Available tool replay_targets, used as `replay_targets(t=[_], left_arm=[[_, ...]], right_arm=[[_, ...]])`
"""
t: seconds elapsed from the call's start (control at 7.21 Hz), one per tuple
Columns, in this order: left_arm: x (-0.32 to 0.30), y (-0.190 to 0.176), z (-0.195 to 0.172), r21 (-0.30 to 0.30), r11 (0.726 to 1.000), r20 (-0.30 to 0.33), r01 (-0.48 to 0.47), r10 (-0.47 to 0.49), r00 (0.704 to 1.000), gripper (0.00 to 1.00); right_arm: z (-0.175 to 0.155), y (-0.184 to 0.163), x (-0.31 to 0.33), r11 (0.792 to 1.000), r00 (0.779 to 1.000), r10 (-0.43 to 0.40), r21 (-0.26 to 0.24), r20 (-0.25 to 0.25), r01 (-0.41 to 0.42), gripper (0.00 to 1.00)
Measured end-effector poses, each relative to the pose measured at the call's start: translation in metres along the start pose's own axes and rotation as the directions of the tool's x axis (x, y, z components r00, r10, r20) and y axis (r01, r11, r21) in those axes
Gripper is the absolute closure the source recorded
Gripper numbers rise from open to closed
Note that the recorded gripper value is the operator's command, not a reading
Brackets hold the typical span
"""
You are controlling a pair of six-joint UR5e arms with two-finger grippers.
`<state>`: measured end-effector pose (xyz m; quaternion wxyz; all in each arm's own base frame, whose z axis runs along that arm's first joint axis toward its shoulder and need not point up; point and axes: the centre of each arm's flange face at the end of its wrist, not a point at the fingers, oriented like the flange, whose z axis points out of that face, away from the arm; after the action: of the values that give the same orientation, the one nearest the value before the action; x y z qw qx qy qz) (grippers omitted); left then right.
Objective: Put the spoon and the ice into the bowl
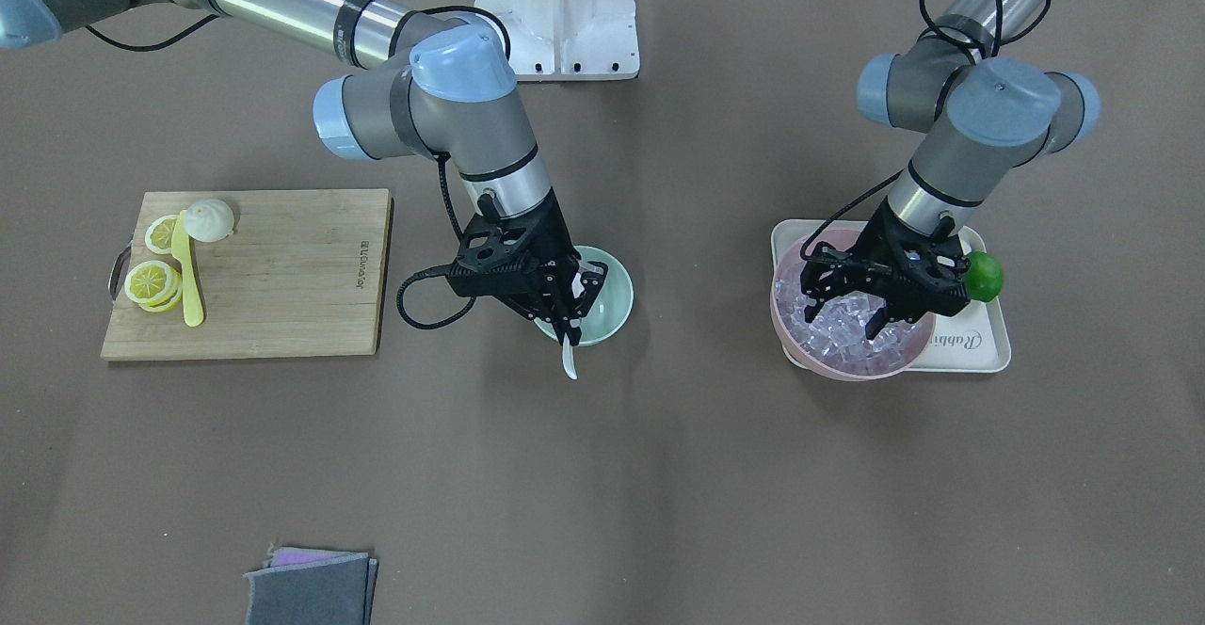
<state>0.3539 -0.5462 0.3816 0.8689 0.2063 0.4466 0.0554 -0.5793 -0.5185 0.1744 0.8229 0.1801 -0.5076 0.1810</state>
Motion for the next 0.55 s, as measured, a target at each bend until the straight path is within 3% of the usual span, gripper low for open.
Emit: replay_targets(t=[0.14,0.28,0.55], left_arm=[[0.001,0.000,0.000,-0.001,1.000,-0.002,0.000,0.000,1.000,0.19],[0.002,-0.001,0.000,-0.001,1.000,-0.003,-0.001,0.001,1.000,0.19],[0.004,-0.003,-0.001,0.002,1.000,-0.005,-0.002,0.002,1.000,0.17]], right_arm=[[0.005,0.010,0.001,1.000,1.000,-0.006,-0.005,-0.005,0.006,0.99],[0.008,0.020,0.002,1.000,1.000,-0.009,-0.014,-0.007,0.009,0.03],[0.009,0.029,0.001,0.999,1.000,0.028,-0.022,-0.009,-0.028,0.00]])
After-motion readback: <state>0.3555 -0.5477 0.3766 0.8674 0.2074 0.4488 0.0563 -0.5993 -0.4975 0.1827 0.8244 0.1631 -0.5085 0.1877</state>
